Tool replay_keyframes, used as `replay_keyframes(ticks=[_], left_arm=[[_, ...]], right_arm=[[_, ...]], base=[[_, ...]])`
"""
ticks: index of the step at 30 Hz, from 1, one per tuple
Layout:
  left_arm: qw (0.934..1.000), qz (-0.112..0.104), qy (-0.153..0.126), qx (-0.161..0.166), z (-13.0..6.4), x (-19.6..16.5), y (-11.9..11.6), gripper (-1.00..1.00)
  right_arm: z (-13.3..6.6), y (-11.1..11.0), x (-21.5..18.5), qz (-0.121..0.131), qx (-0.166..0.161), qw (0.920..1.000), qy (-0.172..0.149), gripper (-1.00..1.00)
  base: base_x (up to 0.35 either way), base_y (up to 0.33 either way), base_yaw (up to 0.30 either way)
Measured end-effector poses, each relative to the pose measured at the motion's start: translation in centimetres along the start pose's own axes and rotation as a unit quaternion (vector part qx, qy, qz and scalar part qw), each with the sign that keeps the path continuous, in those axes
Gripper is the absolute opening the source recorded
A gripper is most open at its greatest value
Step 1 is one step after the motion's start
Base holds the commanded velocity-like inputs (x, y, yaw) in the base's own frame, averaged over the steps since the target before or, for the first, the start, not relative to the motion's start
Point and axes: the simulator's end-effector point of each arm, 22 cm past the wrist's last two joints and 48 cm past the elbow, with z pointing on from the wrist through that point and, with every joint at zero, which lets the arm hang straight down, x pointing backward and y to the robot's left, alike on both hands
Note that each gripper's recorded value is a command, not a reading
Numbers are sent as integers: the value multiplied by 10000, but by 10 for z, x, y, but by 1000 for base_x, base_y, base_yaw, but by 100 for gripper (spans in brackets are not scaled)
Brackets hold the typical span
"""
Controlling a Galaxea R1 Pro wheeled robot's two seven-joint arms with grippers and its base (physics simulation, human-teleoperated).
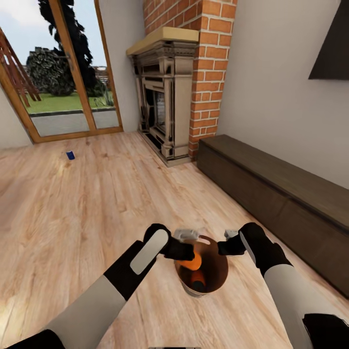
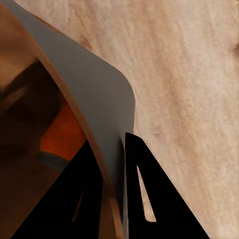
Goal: Put the three can of soda from the living room inside the tash can in the kitchen.
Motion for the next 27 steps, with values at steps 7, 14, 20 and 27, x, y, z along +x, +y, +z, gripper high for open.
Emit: replay_keyframes(ticks=[7, 14, 20, 27], left_arm=[[9991, -153, 302, -265, 13, 15, 21, 100], [9991, -135, 219, -333, 12, 11, 24, 100], [9979, -320, -534, -171, -10, -27, 18, 100], [9672, -1344, -2145, 193, -102, -62, 75, 100]], right_arm=[[-8, 7, -8, -158, 75, 9997, -156, -100], [-7, 14, -8, -150, -6, 9997, -170, -100], [-8, 20, -9, -94, -128, 9997, -183, -100], [-9, 14, -9, -108, -51, 9997, -191, -100]], base=[[0, 0, 299], [0, 0, 227], [0, 0, 27], [23, 20, 1]])
